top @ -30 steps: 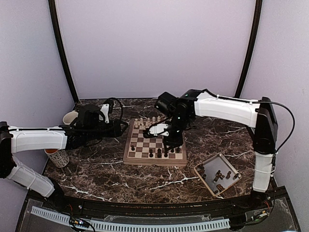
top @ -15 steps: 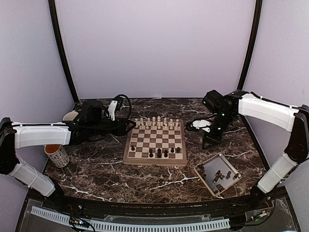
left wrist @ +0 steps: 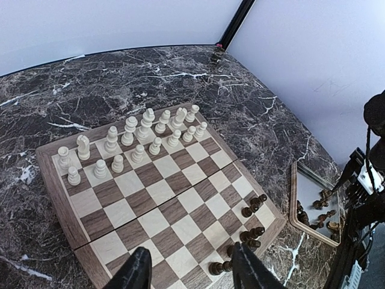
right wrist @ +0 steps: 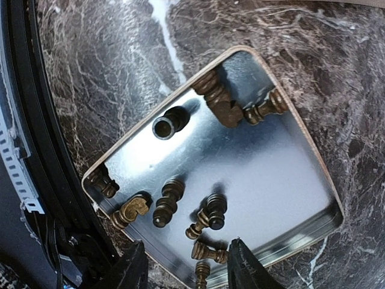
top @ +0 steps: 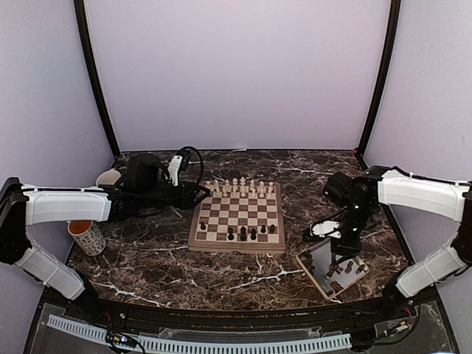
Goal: Set up the chess pieces on the board
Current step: Pick up the bishop from the storage box.
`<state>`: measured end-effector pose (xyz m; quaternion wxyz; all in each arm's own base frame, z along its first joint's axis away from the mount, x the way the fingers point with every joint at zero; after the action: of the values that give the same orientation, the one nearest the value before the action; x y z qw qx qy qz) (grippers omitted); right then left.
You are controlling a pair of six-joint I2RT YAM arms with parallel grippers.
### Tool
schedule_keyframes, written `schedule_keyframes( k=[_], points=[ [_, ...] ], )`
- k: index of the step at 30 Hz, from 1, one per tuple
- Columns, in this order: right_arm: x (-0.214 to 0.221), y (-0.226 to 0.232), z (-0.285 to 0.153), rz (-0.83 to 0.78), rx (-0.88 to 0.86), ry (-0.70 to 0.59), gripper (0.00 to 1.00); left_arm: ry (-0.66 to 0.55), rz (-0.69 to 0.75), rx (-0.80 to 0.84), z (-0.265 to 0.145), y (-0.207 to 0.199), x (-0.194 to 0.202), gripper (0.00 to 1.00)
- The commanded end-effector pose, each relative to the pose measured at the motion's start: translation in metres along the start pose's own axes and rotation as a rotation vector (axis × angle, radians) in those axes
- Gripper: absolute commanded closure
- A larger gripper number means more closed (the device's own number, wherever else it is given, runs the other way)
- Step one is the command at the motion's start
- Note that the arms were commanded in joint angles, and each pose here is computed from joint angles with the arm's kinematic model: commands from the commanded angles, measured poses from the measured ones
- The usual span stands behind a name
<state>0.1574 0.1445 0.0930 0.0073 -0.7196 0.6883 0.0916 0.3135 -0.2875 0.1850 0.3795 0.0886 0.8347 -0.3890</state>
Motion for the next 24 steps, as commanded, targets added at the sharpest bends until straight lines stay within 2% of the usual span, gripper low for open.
schedule_keyframes(
  k=[1,7,13,24],
  points=[
    [0.0,0.011,0.013,-0.063,-0.02,0.036,0.56,-0.032,-0.008,0.025,-0.001,-0.009,-0.009,0.52],
    [0.0,0.019,0.024,-0.099,-0.019,0.079,0.59,-0.026,-0.004,0.016,-0.001,-0.008,-0.008,0.52],
    [0.012,0.005,0.039,-0.079,0.059,0.149,0.67,-0.029,-0.014,0.009,0.0,-0.006,-0.008,0.52],
    [-0.004,0.003,0.047,-0.063,0.032,0.091,0.74,-0.022,-0.027,-0.023,0.002,0.003,-0.003,0.52]
  ],
)
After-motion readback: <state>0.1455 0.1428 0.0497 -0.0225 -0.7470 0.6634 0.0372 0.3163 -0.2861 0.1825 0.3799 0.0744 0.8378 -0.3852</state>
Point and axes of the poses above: each gripper's point midway between its finger pads, its own z axis out along the fingers, its own y axis along the line the jaws close on, x = y × z, the point moved 1 cm from there along -z, back along the fingers, and after that the axes turned 15 degrees about -z, right-handed, at the moved point
